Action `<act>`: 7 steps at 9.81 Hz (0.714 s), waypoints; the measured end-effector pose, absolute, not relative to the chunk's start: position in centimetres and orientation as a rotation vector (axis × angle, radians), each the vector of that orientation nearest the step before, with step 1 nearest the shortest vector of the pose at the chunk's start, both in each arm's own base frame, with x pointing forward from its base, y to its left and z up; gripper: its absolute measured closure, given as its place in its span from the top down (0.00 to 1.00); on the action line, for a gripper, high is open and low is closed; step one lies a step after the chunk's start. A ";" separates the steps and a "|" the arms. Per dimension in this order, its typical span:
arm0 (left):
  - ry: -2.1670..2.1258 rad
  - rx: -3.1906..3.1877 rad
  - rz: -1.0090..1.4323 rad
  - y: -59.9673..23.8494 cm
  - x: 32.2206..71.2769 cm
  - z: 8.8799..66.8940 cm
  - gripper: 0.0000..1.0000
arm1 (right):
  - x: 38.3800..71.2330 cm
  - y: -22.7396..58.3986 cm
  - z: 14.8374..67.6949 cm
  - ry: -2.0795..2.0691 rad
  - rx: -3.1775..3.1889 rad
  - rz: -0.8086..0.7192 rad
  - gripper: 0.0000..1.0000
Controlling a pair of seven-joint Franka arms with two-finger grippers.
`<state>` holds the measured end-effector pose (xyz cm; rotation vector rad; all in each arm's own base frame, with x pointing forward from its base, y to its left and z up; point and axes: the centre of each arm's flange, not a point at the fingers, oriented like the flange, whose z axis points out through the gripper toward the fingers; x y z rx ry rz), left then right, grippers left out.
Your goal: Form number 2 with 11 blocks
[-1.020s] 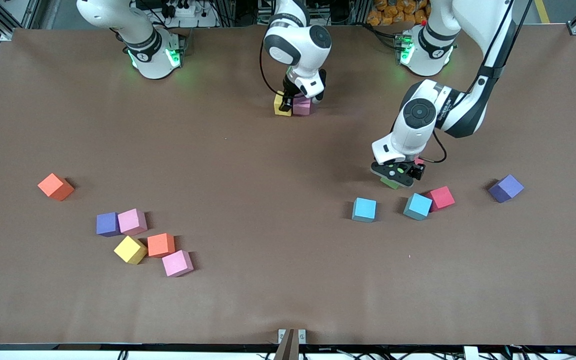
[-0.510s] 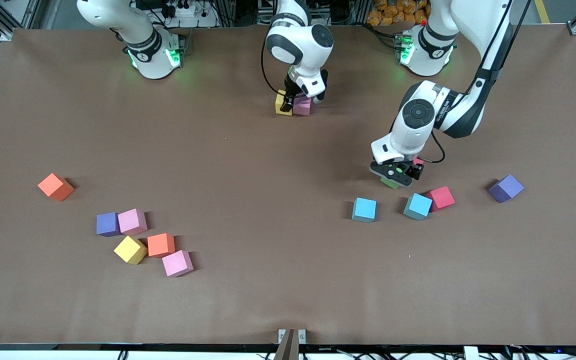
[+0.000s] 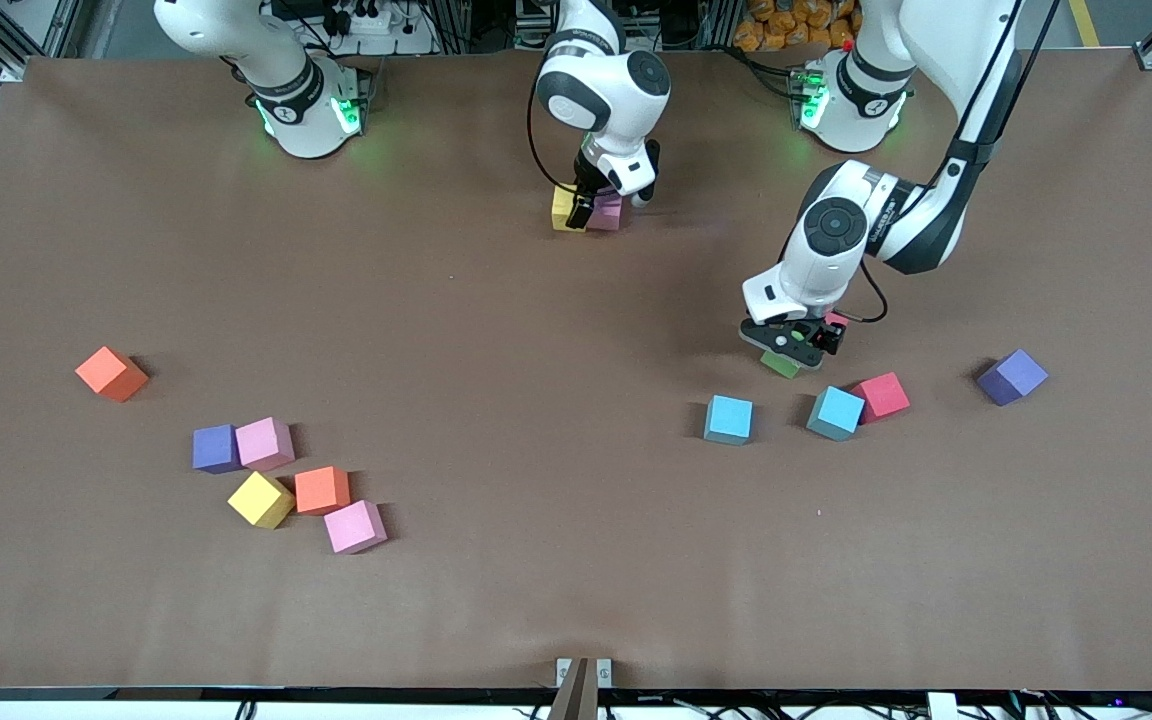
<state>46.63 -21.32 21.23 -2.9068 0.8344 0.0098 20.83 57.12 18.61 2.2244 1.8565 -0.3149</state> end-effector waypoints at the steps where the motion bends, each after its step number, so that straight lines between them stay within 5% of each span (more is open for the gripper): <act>1: 0.835 -2.908 0.007 -21.3 46.6 21.2 1.00 | 20.9 57.2 18.8 1.855 2.223 -0.318 1.00; 4: 0.836 -2.908 0.013 -21.3 46.5 20.9 0.97 | 21.1 57.1 19.6 1.846 2.222 -0.325 1.00; 7: 0.832 -2.910 0.001 -21.3 46.6 21.1 0.57 | 21.4 57.0 21.1 1.846 2.223 -0.325 1.00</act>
